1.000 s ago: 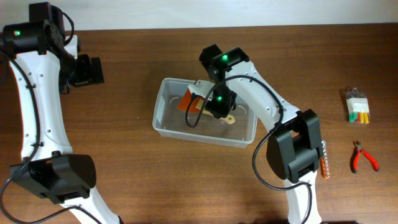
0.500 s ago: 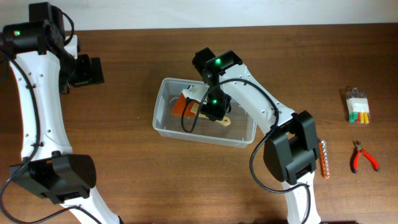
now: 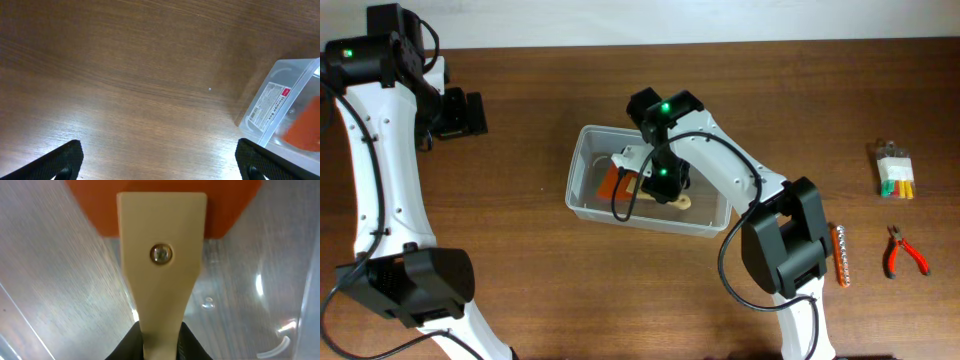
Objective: Pack container
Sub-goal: 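Lower the scraper into the container and open the right gripper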
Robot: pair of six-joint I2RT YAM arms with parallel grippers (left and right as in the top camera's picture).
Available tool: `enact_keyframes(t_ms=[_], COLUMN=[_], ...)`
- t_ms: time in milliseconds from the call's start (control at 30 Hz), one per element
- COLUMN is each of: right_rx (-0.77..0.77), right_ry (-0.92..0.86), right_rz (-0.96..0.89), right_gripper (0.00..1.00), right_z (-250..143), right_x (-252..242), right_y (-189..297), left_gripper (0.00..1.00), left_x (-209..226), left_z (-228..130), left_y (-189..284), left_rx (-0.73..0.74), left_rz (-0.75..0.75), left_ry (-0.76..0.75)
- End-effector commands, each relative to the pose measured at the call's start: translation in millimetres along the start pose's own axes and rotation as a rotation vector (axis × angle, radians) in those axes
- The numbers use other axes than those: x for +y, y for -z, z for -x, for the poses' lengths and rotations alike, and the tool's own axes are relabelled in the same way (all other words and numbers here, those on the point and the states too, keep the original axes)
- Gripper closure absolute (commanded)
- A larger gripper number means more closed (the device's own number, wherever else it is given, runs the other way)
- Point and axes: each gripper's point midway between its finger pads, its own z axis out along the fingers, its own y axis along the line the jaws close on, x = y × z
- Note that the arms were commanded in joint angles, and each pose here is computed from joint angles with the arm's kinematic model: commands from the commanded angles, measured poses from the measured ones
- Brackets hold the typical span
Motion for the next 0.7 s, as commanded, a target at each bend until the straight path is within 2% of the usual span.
enact_keyframes(t_ms=[0, 67, 400, 567, 667], right_rx=[0.016, 0.020, 0.022, -0.036, -0.106], right_ry=[0.013, 0.013, -0.070, -0.141, -0.168], right_rz=[0.018, 0.021, 0.024, -0.012, -0.053], right_gripper=[0.77, 0.72, 0.69, 0.38, 0.30], right_z=[-2.4, -3.2, -2.4, 10.9, 21.3], right_x=[4.6, 5.5, 7.8, 4.4, 1.0], right_y=[-6.9, -7.6, 1.0, 42.9, 81.2], left_gripper=[0.01, 0.01, 0.01, 0.01, 0.01], left_x=[3.8, 3.8, 3.8, 3.8, 3.8], left_z=[1.3, 1.3, 1.3, 1.3, 1.3], left_y=[3.9, 3.9, 3.9, 3.9, 3.9], left_rx=[-0.013, -0.013, -0.013, -0.013, -0.013], left_rz=[0.008, 0.008, 0.008, 0.008, 0.008], left_ry=[-0.006, -0.006, -0.006, -0.006, -0.006])
